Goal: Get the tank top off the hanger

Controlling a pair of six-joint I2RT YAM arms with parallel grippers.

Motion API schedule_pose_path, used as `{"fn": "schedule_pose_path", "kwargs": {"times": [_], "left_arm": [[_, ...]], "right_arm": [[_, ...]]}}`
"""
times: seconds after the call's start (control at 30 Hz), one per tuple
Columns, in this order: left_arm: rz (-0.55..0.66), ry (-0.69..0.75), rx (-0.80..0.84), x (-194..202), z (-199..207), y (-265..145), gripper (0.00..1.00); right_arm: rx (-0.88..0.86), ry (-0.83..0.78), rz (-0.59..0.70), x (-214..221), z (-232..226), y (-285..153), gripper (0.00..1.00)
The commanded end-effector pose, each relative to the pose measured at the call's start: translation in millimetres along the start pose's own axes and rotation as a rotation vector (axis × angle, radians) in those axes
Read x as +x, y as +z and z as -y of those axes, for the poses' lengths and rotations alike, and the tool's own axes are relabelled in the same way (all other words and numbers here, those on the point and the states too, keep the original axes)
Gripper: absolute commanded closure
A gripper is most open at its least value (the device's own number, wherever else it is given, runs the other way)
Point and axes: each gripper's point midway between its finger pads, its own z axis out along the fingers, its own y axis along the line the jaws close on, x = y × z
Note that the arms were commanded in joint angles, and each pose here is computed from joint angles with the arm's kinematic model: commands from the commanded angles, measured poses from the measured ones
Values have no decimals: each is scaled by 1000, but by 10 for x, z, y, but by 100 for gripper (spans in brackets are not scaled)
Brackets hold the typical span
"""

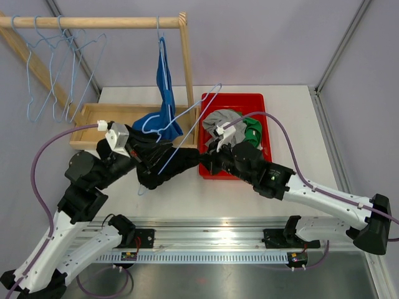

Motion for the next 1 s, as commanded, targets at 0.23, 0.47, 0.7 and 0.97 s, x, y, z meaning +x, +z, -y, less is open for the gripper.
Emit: {"fn": "schedule_pose_path", "kwargs": {"times": [0.23,0.47,0.7,0.97], "left_arm": [[165,151,-46,-620,-64,231,100],[244,202,-129,-778,-192,238,100],[285,251,-165,-1009,-214,417,100],[384,300,-222,-1269,-185,469,100]], "right_arm": [[-112,-23,69,-265,-711,-222,100],[-214,-57,92,-341,-1177,-429,100],[-269,-99,92,-336,-1554,-506,100],[-262,-110,77,-261,-1590,-482,100]]}}
